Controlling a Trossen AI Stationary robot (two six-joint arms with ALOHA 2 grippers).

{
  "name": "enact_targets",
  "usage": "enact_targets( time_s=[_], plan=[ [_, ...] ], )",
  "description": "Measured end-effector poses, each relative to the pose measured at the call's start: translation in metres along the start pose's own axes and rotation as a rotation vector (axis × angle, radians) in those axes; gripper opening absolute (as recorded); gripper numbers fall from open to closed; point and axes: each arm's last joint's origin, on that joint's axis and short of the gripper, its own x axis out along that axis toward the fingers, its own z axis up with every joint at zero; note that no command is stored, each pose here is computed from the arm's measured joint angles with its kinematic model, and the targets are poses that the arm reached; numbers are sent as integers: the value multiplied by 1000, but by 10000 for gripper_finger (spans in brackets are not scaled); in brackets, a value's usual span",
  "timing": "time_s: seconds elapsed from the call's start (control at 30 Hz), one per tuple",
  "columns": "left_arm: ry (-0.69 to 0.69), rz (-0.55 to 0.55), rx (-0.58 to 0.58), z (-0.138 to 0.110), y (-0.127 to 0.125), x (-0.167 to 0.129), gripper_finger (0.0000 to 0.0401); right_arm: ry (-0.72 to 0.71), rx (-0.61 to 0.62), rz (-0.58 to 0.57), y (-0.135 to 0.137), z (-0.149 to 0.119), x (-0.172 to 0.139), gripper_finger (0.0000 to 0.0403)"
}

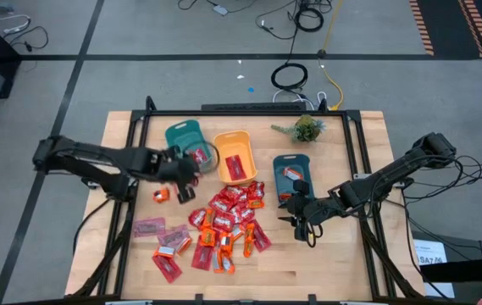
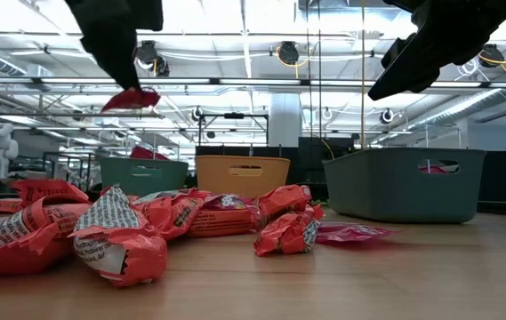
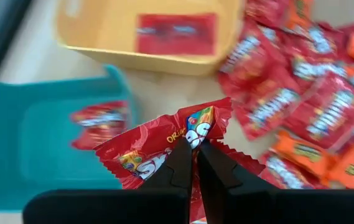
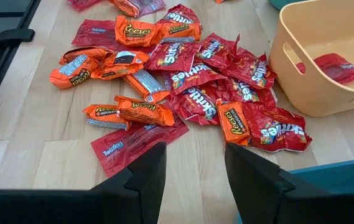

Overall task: Sort candy
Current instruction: Put the red pack of candy into the light blue bin

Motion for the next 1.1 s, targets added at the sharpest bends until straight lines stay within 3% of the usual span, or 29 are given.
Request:
enact_targets(
  time_s=[0.2, 0.47, 0.73, 0.93, 1.1],
  plan=[
    [-25, 64, -31, 6, 37, -3, 16, 2, -1, -1, 0, 0, 0, 157],
    [-55, 37, -50, 11, 70, 12, 16, 3, -9, -2, 0, 0, 0, 157],
    [-11, 53, -140, -7, 102, 37, 16, 3, -9, -2, 0, 0, 0, 157],
    [-12, 60, -210, -13, 118, 43, 18, 4, -9, -2, 0, 0, 0, 157],
    [-12, 83, -234, -14, 124, 43, 45, 4, -9, -2, 0, 0, 0, 157]
  ],
)
